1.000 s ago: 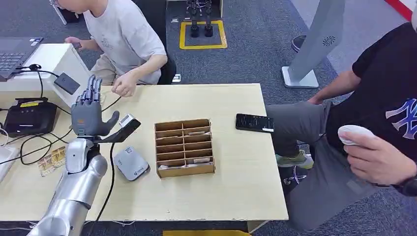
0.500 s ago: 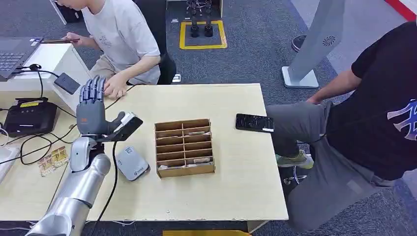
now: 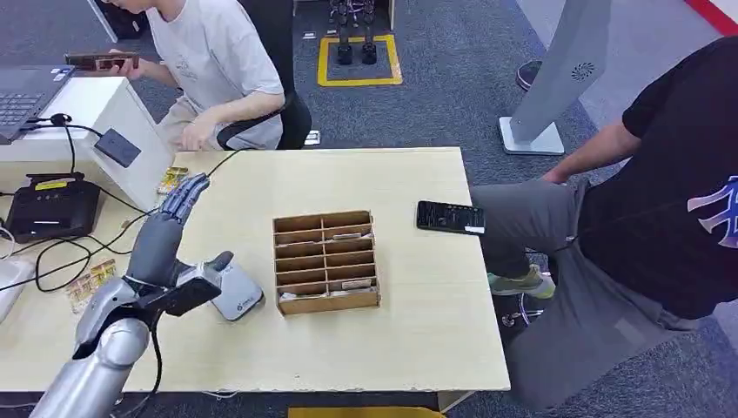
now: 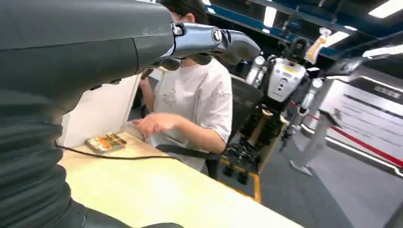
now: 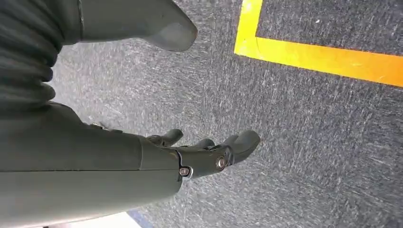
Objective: Pass the card to the sensor for recognition and then transmit it.
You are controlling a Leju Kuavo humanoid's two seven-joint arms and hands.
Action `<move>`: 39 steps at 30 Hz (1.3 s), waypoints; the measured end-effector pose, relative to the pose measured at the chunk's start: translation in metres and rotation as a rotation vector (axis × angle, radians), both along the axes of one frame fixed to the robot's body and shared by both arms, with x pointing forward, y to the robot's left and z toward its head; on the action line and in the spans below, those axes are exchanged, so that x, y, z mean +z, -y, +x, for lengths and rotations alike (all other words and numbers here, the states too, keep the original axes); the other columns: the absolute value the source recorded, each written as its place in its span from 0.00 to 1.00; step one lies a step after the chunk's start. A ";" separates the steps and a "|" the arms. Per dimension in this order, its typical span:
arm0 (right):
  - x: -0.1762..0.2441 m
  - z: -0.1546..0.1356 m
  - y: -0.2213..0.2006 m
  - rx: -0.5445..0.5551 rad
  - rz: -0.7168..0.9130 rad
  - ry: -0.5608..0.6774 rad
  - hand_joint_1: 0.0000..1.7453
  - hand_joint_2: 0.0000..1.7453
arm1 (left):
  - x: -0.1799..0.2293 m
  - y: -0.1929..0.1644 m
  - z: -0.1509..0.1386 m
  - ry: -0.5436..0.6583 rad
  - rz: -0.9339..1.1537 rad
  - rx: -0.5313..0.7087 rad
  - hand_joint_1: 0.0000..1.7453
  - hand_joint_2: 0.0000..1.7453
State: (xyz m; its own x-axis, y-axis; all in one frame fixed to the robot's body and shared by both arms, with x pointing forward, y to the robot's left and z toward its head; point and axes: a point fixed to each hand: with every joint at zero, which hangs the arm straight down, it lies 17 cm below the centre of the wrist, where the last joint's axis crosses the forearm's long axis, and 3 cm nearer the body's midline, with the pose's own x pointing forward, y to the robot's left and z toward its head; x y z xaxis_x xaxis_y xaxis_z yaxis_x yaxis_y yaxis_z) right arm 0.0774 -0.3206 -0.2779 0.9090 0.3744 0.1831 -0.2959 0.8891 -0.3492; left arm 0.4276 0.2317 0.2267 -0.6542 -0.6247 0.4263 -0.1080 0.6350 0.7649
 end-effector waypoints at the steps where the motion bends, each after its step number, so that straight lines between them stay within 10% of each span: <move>1: 0.000 0.000 0.000 0.000 0.000 0.000 0.00 1.00 | 0.000 0.001 -0.004 0.002 0.002 -0.009 0.00 1.00; 20: 0.000 -0.005 0.006 -0.043 -0.009 -0.003 0.00 1.00 | -0.068 0.028 -0.107 -0.101 0.110 -0.196 0.00 1.00; 39: 0.000 -0.005 0.010 -0.050 -0.019 -0.001 0.00 1.00 | -0.086 0.051 -0.125 -0.077 0.178 -0.195 0.00 1.00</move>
State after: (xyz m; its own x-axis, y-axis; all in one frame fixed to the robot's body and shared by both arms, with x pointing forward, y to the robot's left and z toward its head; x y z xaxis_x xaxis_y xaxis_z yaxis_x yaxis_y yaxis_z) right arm 0.0724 -0.3303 -0.2776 0.9268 0.3321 0.1752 -0.2518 0.8959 -0.3659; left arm 0.3024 0.1807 0.1403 -0.7393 -0.5597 0.3744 0.0663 0.4927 0.8677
